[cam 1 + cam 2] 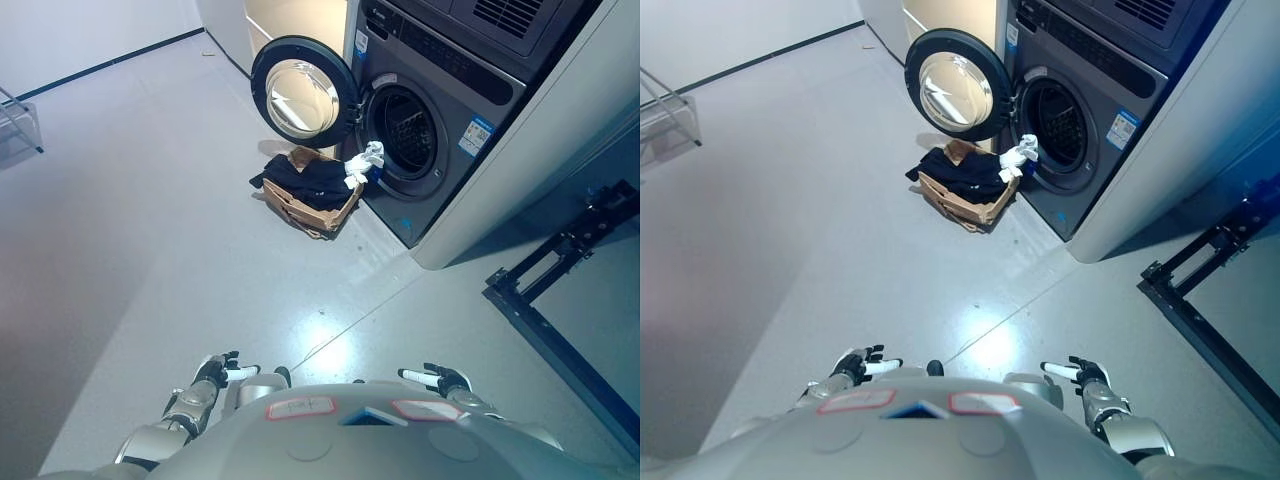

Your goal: Put the clothes in the basket into the washing machine.

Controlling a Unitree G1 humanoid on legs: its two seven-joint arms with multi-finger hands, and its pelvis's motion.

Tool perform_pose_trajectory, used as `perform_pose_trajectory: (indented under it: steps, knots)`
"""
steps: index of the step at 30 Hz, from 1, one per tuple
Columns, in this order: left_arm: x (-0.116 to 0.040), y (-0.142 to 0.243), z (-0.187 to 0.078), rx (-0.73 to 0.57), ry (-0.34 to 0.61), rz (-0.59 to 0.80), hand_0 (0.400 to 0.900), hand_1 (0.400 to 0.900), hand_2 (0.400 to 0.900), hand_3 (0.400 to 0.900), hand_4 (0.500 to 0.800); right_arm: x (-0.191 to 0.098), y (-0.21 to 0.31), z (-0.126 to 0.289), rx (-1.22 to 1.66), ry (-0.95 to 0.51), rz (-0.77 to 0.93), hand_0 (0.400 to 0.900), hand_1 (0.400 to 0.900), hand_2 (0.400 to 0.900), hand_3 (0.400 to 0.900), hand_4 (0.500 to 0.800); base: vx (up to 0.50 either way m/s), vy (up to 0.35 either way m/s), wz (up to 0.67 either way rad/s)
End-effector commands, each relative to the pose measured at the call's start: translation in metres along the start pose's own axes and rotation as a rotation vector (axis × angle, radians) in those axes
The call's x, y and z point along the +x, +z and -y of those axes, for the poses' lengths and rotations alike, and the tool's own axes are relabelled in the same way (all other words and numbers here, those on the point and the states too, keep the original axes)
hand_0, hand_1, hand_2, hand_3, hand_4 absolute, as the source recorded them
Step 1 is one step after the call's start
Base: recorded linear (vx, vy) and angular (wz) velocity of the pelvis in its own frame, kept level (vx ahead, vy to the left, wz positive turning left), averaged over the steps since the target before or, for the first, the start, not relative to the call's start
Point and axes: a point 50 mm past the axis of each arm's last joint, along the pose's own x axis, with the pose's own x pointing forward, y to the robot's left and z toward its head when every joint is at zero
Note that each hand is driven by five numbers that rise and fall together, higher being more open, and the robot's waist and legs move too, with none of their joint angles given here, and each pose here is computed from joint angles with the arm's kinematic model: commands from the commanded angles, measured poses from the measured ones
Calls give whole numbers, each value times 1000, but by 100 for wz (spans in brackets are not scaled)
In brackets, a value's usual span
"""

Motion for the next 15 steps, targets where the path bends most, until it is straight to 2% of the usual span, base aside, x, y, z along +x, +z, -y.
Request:
perform_pose_trajectory:
  steps: [1, 15]
  knots:
    - [2, 9, -7, 29, 27, 10, 900, 900, 900, 900, 800, 1, 18, -6, -26, 1, 58, 900, 900, 900, 900, 800, 0, 0, 0]
    - [2, 8, -7, 35, 32, 2, 900, 900, 900, 900, 800, 1, 17, -6, -41, 0, 55, 900, 900, 900, 900, 800, 0, 0, 0]
